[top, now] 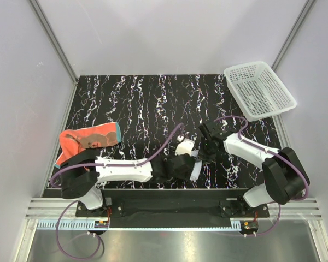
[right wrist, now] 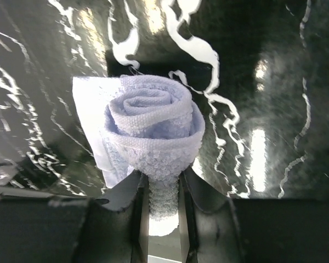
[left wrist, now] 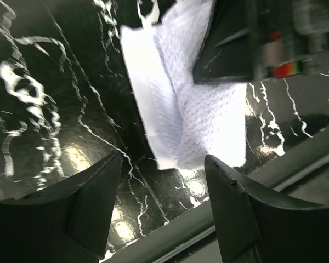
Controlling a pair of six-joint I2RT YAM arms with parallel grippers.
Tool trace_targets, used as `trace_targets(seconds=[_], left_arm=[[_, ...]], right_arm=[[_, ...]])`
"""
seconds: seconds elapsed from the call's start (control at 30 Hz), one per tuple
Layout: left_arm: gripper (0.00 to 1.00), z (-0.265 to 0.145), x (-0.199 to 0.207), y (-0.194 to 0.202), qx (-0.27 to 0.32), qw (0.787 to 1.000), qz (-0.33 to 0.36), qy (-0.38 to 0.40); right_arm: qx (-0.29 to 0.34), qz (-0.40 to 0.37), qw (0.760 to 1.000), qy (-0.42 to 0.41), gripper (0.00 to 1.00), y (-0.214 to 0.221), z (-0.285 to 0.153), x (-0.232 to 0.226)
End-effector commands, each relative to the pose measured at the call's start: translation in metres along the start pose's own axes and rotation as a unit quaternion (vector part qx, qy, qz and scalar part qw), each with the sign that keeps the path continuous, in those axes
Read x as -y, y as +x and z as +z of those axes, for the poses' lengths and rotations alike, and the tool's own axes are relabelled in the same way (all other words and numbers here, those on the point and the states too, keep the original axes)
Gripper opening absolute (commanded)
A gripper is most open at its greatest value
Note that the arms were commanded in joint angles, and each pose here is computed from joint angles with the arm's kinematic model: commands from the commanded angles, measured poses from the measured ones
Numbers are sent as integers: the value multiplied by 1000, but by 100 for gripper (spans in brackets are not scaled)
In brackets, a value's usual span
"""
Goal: Roll the towels
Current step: Roll the towel
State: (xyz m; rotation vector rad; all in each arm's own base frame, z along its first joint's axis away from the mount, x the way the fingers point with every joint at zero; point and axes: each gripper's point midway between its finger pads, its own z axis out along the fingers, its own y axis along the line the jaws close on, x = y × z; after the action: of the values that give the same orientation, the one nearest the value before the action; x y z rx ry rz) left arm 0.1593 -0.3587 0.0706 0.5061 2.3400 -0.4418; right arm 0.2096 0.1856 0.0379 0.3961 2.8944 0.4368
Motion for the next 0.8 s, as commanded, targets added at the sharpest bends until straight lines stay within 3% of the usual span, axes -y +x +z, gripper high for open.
trace_targets(seconds=[0.0, 0.3, 0.53, 0.67, 0.77], left_arm=[[67, -6, -11, -18, 36, 994, 67, -82], [68, -5, 45, -15, 52, 990, 125, -45], [65, 15, 49, 0, 39, 989, 133, -54], [55, 23, 41, 8, 34, 987, 135, -79], [39, 25, 36, 14, 30, 987, 133, -83]], right_arm=[[-2, -14, 997, 71, 18, 4, -6, 17], [-13, -28, 997, 76, 20, 6, -1, 4], [-18, -32, 997, 73, 21, 7, -1, -1], [-20, -33, 997, 70, 22, 8, -1, -2], [-24, -34, 997, 65, 25, 10, 0, -3]])
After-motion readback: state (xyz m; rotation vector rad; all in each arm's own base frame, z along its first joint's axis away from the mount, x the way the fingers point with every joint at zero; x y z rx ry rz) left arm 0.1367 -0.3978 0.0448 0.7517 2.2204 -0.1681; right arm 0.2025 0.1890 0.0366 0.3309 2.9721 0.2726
